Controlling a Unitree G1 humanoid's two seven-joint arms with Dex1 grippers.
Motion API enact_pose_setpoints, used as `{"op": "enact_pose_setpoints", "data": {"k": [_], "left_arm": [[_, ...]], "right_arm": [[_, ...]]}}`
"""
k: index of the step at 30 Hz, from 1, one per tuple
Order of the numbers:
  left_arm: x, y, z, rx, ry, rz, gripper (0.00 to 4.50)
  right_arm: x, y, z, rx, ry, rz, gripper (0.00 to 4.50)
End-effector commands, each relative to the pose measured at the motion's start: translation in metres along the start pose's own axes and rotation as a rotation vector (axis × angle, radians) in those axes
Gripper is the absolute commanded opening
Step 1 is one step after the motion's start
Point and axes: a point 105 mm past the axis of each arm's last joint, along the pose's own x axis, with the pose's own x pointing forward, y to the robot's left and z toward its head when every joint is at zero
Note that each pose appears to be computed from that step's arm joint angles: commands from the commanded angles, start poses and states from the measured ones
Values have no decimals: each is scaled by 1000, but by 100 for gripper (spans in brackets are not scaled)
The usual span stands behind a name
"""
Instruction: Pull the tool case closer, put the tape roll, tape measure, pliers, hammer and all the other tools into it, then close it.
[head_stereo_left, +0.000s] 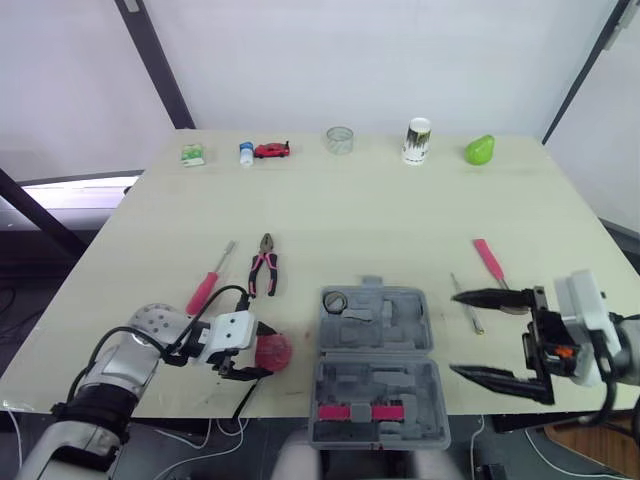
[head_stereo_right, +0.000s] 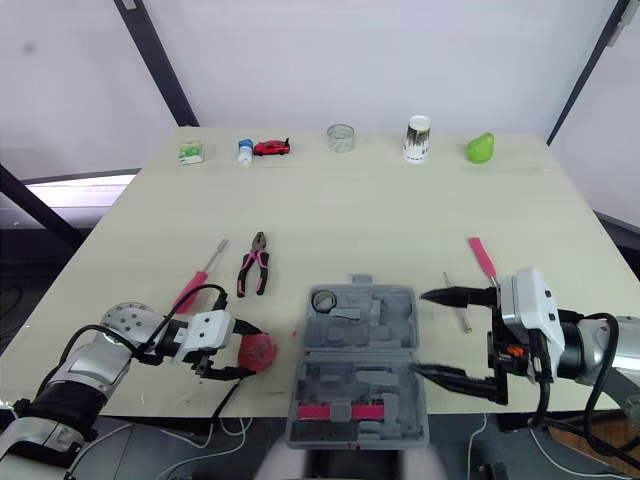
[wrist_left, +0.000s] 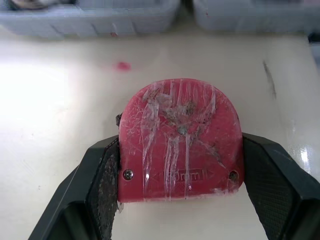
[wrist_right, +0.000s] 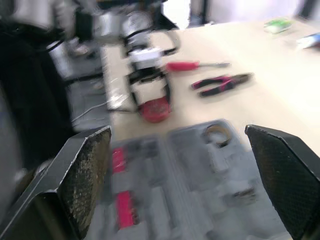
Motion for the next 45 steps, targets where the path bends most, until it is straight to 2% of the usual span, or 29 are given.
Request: {"op": "enact_pose_setpoints", "data": {"k": [1,4,6,11,19,26,29,34,37,39,40,45], "left_arm": [[-7,18,37,66,-82,48,303],[-1,24,60,96,-130,42,303],[3,28,75,111,-163,39,303],[15,38,118,166,-261,40,303],[26,38,140,196,-332,48,303],[29,38,146,218,-349,55,303],[29,38,149,234,-354,55,303],[32,35,155,256,-369,47,303],[33,34,158,256,-388,51,303],[33,31,161,193,-436,28,405],[31,30,165,150,-475,28,438],[23,27,168,-66,-609,16,450]], "right_arm": [[15,-4,0,62,43,-64,450],[24,-20,-14,54,211,-201,450],[35,-17,-16,182,217,-152,450],[74,-33,-24,516,206,-171,450],[108,-33,-12,850,135,-153,450],[116,-26,-9,974,141,-133,450],[119,-23,-9,986,134,-116,318],[121,-23,-8,994,125,-106,52],[120,-24,-7,995,119,-105,45],[118,-24,-7,995,114,-102,45],[116,-24,-7,990,113,-101,45],[88,-25,-20,980,124,-130,45]]}}
